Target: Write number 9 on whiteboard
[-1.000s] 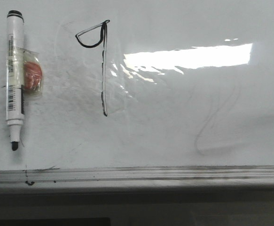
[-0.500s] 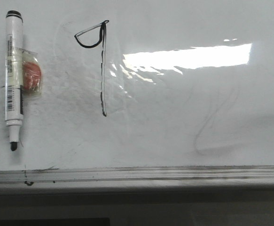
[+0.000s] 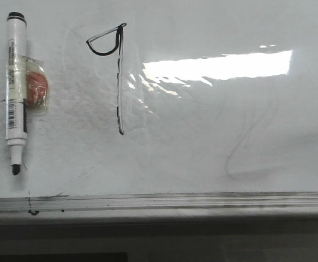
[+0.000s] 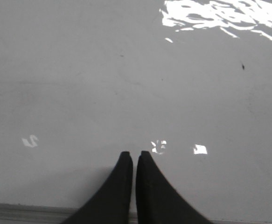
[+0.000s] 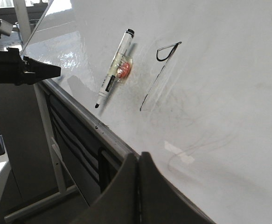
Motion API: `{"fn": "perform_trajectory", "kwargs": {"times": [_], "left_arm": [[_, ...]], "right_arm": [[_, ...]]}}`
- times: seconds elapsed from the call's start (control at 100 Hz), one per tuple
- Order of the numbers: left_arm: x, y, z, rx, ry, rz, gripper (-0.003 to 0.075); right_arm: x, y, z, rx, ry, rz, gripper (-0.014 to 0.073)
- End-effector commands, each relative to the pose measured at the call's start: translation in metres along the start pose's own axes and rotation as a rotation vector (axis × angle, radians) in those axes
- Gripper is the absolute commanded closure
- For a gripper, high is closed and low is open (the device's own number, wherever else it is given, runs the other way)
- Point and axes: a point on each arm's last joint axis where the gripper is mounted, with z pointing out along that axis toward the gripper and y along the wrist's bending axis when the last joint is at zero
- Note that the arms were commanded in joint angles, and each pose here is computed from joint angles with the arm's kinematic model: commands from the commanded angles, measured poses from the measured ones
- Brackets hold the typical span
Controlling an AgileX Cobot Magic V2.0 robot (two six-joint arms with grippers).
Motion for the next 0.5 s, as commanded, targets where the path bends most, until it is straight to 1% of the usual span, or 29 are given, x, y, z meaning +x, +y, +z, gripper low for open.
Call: {"fn": "perform_trajectory", "kwargs": {"times": [0.0, 0.34, 0.42, 0.49], "left_arm": [[0.008, 0.000, 0.002, 0.009, -0.026, -0.004, 0.0741], [0.008, 0.000, 0.002, 0.009, -0.026, -0.004, 0.0741], [0.008, 0.000, 0.002, 0.009, -0.026, -0.004, 0.0741], [0.008, 0.000, 0.002, 0.009, -0.026, -0.004, 0.0741]], "right_arm": [[-0.016, 0.000, -0.005, 0.000, -0.116, -0.013, 0.0659], [-0.016, 0.000, -0.004, 0.000, -0.114, -0.013, 0.0659], [-0.010, 0.000, -0.002, 0.001, -0.116, -0.013, 0.0659], [0.003, -0.001, 0.002, 0.019, -0.100, -0.014, 0.0659]]}}
